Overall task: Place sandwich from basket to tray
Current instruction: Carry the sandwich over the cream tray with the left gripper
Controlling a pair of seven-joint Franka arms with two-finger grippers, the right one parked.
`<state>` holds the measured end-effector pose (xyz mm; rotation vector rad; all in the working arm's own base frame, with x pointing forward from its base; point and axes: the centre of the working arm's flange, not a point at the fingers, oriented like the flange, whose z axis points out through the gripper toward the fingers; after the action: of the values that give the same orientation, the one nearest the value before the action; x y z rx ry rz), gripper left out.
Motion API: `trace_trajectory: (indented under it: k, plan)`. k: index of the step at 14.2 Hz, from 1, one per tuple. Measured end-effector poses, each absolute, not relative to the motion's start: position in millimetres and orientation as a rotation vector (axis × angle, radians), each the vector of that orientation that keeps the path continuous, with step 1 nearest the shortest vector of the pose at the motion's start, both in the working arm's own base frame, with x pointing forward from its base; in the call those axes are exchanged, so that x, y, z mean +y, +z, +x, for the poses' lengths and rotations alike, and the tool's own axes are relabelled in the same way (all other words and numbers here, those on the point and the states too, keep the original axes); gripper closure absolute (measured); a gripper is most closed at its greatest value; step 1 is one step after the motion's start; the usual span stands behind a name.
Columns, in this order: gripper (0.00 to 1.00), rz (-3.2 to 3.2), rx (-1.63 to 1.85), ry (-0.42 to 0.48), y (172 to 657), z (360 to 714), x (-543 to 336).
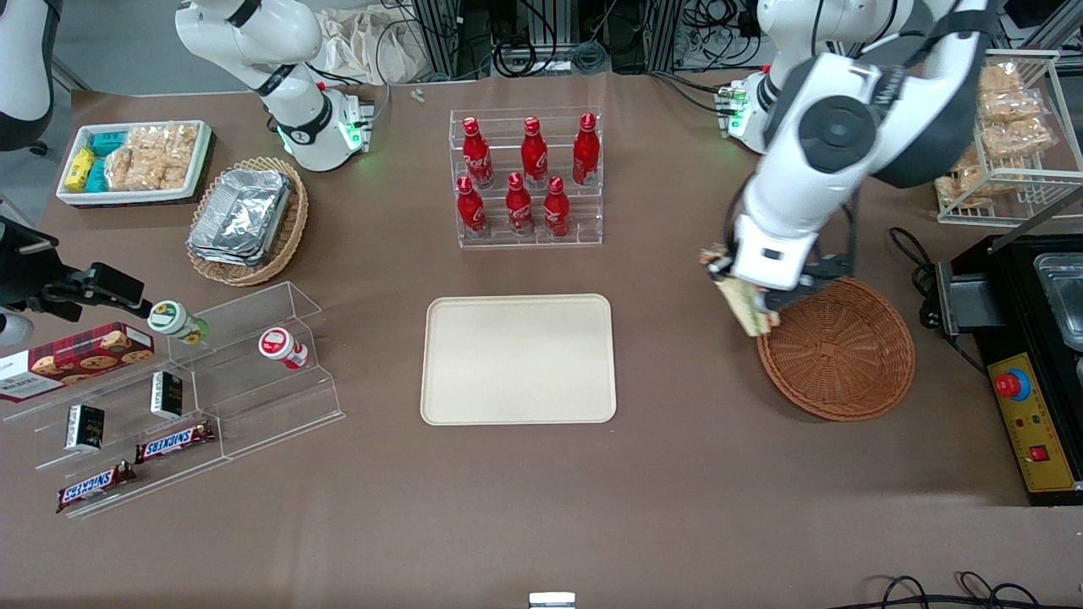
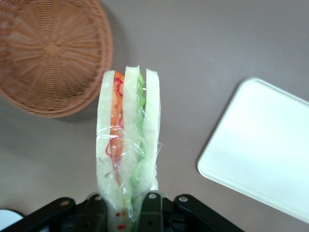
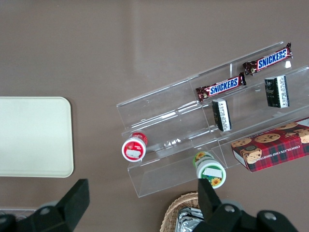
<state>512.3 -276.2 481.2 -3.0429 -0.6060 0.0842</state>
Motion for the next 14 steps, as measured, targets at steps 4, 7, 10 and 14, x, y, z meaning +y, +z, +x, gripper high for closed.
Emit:
trace_trajectory:
  k: [4,7,10,14]
  plan:
    - [0.84,-3.156,-0.282,0.084,487.0,519.8,-337.6]
    - [0.84,-3.200,-0.174,0.155,461.1,541.0,-362.0]
    - [0.84,-3.245,-0.148,0.200,414.9,560.2,-384.6]
    - [0.84,-3.282,-0.084,0.209,347.4,564.3,-417.7]
